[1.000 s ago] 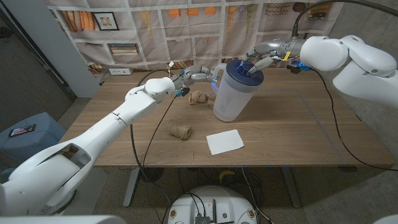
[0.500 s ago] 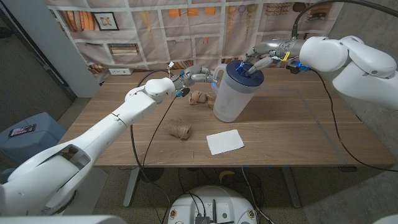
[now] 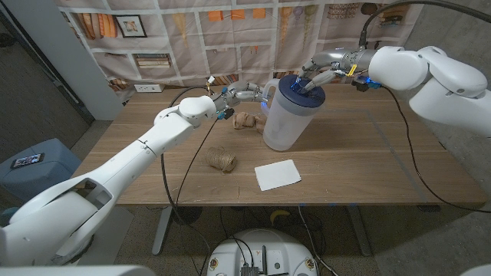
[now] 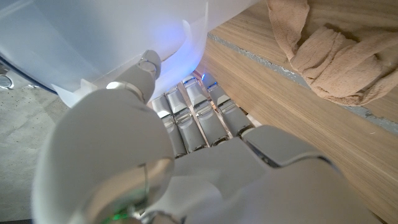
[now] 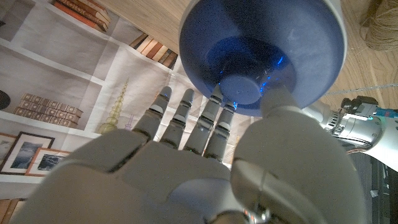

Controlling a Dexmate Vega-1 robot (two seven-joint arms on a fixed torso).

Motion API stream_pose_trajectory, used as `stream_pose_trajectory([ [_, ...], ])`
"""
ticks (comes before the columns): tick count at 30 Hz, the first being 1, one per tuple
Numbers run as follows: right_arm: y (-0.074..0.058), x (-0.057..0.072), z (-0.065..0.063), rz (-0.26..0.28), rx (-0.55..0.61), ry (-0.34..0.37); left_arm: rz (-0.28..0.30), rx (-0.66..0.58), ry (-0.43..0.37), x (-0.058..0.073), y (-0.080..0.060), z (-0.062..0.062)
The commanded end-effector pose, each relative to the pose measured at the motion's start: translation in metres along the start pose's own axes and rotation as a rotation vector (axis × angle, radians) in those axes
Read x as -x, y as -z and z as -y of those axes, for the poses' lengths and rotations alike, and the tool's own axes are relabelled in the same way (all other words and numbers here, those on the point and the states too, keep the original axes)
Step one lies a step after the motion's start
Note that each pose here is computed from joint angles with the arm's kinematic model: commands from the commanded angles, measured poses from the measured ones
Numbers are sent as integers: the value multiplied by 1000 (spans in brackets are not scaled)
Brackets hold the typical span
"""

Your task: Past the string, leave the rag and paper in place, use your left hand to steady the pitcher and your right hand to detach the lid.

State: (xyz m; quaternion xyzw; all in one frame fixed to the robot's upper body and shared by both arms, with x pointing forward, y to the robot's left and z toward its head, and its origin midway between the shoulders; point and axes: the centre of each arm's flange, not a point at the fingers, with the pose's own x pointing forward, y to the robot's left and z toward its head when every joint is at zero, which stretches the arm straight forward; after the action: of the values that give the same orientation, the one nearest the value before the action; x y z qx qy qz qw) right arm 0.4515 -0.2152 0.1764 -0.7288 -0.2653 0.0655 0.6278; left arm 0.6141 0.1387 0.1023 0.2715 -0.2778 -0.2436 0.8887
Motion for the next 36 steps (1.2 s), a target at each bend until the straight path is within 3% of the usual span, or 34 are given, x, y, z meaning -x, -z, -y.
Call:
stream_pose_trajectory([
  [1,1,-1,-4,-5,0,4,2,3,8,-2,0,1],
  [14,4,-2,-3,7,-8,50,-2,2,5,-2,1,0],
  [36,5,-5,3,16,-15,58,-6,-1,19,-4,4,-1],
])
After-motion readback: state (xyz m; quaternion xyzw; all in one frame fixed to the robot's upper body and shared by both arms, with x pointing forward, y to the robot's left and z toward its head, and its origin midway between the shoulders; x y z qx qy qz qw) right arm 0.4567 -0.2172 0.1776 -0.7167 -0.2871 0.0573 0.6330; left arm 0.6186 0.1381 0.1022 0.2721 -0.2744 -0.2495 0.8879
